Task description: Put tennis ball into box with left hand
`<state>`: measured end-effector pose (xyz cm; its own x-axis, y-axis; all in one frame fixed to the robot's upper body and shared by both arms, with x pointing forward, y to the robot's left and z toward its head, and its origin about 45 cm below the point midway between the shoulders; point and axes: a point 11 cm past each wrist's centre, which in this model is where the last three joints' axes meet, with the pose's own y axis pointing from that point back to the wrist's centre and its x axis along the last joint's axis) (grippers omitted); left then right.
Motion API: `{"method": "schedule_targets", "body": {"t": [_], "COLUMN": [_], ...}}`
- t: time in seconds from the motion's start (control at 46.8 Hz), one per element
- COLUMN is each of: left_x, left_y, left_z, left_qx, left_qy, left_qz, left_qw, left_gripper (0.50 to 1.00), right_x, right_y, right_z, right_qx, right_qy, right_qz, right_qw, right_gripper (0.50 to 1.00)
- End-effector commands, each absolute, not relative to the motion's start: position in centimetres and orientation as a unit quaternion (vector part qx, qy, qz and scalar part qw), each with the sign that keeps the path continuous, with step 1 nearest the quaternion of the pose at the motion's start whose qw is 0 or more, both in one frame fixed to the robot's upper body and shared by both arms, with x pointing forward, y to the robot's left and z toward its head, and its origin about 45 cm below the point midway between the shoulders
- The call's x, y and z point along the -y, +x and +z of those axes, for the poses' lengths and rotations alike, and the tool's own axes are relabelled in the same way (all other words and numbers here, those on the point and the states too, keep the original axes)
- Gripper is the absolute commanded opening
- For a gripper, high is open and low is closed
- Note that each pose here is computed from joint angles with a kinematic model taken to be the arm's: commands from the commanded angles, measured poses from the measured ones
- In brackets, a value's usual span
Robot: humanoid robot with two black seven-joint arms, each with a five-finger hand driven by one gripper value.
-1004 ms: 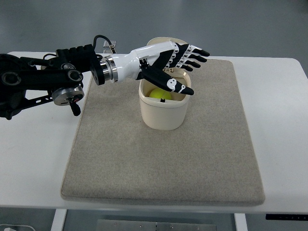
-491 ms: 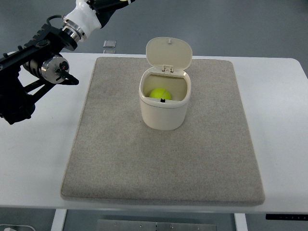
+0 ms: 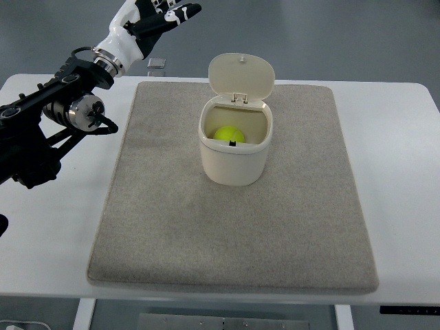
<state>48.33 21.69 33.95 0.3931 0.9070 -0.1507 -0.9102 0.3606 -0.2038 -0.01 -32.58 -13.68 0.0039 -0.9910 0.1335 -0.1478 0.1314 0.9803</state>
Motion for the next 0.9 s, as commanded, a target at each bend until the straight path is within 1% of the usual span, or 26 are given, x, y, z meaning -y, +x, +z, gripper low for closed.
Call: {"method": "schedule_targets", "body": {"t": [0.0, 0.085, 0.171, 0.278, 0.385, 0.705, 0.876], "left_x": [-22.6, -23.8, -24.5, -25.3, -25.7, -29.1, -30.4], "left_y": [48.8, 49.2, 49.6, 49.9, 50.3, 51.0, 51.0], "left_z": [34.0, 32.4, 31.6, 30.4, 30.2, 29.2, 28.2], "left_qx": [-0.01, -0.031, -0.046, -0.057, -0.067, -0.12, -0.133], "left_qy": [-0.134, -0.14, -0.15, -0.146, -0.158, -0.216, -0.22], "left_qz": [0.564, 0.583, 0.587, 0.596, 0.601, 0.628, 0.634], "left_qw": [0.815, 0.8, 0.794, 0.787, 0.781, 0.738, 0.729], "left_gripper": [0.876, 0.876, 0.874, 0.874, 0.874, 0.874, 0.876], "right_x": [32.6, 32.6, 32.6, 32.5, 32.6, 32.6, 32.6], "right_y": [0.0, 0.0, 0.0, 0.0, 0.0, 0.0, 0.0], "right_z": [-13.7, -13.7, -13.7, -13.7, -13.7, -13.7, -13.7], "right_qx": [0.564, 0.564, 0.564, 0.564, 0.564, 0.564, 0.564], "right_qy": [0.505, 0.505, 0.505, 0.505, 0.505, 0.505, 0.505], "right_qz": [-0.424, -0.424, -0.424, -0.424, -0.424, -0.424, -0.424], "right_qw": [0.497, 0.497, 0.497, 0.497, 0.497, 0.497, 0.497], "right_gripper": [0.938, 0.938, 0.938, 0.938, 0.938, 0.938, 0.938]}}
